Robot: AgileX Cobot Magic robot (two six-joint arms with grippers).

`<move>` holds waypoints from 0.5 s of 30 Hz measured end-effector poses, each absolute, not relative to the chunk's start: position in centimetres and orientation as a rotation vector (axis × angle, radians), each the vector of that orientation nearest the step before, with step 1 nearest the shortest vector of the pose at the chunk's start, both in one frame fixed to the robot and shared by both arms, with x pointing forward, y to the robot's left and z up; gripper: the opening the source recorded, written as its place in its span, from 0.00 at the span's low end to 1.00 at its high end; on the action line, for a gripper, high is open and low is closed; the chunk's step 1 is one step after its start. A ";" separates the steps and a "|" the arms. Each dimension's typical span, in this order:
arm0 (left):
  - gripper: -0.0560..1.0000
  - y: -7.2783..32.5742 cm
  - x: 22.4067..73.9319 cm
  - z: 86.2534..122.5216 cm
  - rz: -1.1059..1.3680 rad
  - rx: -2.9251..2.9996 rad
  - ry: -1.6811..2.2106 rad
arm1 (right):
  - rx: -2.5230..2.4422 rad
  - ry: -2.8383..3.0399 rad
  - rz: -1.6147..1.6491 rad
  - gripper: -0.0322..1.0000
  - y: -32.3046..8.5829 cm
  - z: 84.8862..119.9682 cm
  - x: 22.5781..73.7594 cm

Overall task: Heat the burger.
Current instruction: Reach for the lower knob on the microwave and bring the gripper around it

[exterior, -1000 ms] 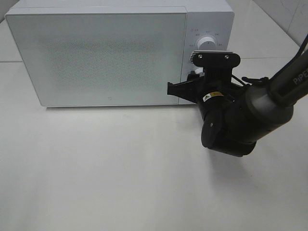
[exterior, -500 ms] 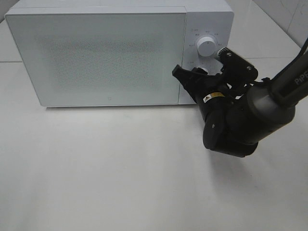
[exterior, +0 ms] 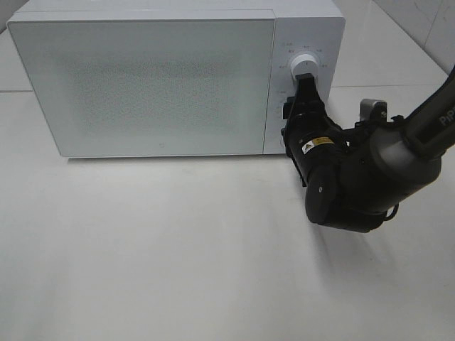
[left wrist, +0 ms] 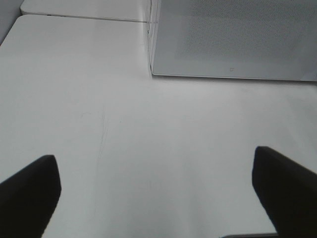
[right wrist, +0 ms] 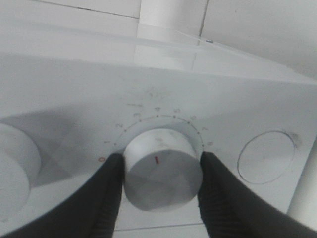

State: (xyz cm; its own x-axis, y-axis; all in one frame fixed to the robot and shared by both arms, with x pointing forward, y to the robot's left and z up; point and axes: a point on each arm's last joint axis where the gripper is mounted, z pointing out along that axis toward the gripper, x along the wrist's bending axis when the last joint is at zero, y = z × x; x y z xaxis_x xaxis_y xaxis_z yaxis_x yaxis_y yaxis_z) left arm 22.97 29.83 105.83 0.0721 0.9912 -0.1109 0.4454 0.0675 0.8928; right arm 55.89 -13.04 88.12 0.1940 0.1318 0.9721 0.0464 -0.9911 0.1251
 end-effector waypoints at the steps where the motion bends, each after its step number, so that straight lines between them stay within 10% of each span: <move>1: 0.99 29.8 23.0 105.8 0.816 1.505 1.500 | 2.425 0.072 1.986 0.46 -13.0 88.1 55.9; 15: 0.99 29.8 23.0 105.8 0.816 1.505 1.500 | 2.521 -0.145 2.069 0.46 -12.9 88.2 55.9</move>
State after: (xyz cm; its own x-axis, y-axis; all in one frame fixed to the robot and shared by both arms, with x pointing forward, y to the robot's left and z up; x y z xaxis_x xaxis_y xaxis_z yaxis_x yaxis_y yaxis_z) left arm 22.97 29.83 105.83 0.0721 0.9912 -0.1109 0.4454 0.0675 0.8928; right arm 55.86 -12.91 88.16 0.1955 -0.1458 0.9698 0.0094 -0.9886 -0.1505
